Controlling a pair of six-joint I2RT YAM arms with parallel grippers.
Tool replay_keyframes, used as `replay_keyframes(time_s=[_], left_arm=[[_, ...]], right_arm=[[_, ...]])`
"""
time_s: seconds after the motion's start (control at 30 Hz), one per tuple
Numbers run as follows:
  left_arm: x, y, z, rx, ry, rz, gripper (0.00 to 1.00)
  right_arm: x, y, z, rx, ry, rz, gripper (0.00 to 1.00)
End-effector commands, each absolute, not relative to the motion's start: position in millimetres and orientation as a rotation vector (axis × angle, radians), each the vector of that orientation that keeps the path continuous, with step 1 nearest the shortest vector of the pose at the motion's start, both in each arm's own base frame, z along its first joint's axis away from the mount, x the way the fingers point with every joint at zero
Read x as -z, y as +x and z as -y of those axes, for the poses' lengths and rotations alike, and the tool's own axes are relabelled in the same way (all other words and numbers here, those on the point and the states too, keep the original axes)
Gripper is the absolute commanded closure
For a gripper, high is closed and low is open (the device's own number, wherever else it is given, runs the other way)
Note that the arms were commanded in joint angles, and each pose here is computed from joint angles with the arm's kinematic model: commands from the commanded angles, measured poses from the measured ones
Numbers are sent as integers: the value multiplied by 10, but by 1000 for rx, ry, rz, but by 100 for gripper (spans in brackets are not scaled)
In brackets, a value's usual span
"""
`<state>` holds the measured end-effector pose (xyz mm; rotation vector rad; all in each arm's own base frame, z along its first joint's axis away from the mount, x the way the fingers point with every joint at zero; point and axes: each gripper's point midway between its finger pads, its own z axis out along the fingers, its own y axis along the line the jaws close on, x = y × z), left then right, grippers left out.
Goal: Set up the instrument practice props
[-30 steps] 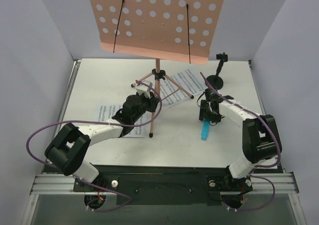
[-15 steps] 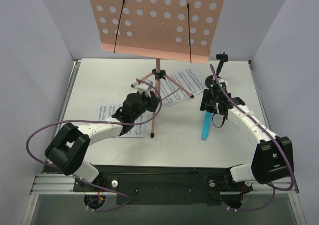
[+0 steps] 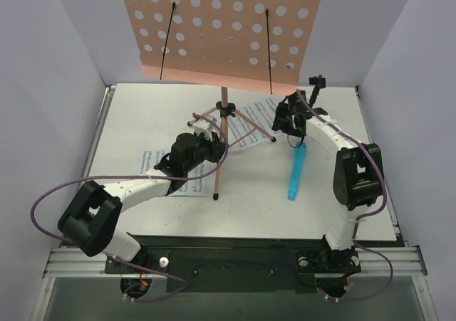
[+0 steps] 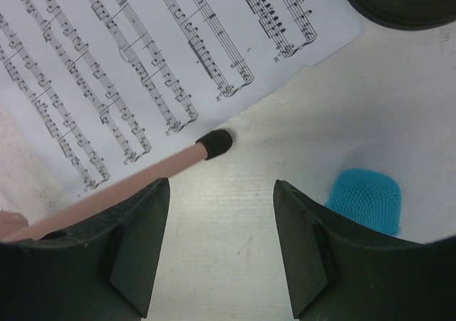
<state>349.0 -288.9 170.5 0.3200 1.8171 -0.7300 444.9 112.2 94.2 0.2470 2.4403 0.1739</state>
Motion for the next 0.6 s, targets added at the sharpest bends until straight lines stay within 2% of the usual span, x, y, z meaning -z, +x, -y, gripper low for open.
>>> replay_keyframes(time_s=[0.0,0.33,0.57], left_arm=[[-2142,3484,2895,827,283,-1709,100],[-2185,3503,2911,844,300,-1708,100],[-2288,3524,2904,867,289,-1692,100]], right_arm=[[-830,4662,-1069,-203,383,-2458,45],[-545,4971,-981,-175,492,-2501,45],[-416,5103,-1058,-191,457,-2541,44]])
